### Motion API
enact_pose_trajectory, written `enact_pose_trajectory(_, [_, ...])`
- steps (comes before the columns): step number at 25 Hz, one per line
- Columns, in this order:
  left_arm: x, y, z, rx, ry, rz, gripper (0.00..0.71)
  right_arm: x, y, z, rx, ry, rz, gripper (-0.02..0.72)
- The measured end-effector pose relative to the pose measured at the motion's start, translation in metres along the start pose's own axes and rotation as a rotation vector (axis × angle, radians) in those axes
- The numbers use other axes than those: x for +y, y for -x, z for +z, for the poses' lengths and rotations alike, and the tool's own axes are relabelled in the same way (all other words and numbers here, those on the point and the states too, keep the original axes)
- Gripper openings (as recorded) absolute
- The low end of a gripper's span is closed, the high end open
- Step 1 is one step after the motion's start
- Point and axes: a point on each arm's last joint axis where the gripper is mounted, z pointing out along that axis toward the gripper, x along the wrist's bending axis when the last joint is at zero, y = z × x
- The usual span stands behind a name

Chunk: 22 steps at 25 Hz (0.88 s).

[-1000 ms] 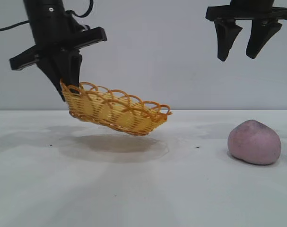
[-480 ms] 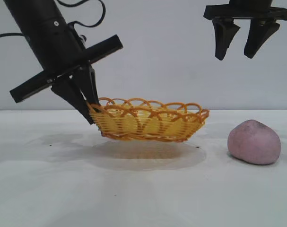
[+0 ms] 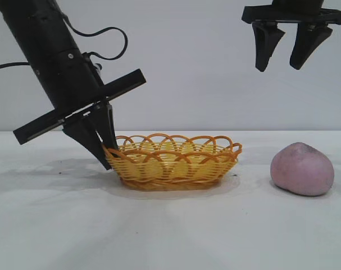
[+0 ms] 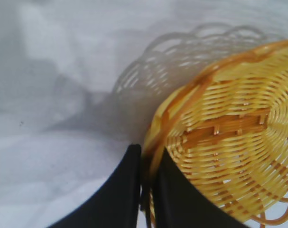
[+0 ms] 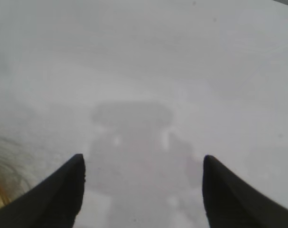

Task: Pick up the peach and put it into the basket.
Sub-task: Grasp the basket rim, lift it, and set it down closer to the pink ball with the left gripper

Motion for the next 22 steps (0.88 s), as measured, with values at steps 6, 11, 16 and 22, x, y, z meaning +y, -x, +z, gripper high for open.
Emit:
enact_pose_trajectory(6, [0.000,0.000,0.001,0.001,-0.002,0.002,0.109,0.000,0.000,0.000,0.000,0.000,0.000,0.461])
enact_pose_trajectory(11, [0.000,-0.001,0.001,0.005,-0.006,0.009,0.283,0.000,0.000,0.000,0.001,0.000,0.001,0.461])
enact_pose_trajectory(16, [-0.002,0.002,-0.012,0.035,0.001,0.076,0.467,0.000,0.000,0.000,0.001,0.000,0.001,0.461])
enact_pose_trajectory(22, [-0.005,0.006,-0.045,0.129,0.046,0.250,0.482,0.000,0.000,0.000,0.001,0.000,0.001,0.461])
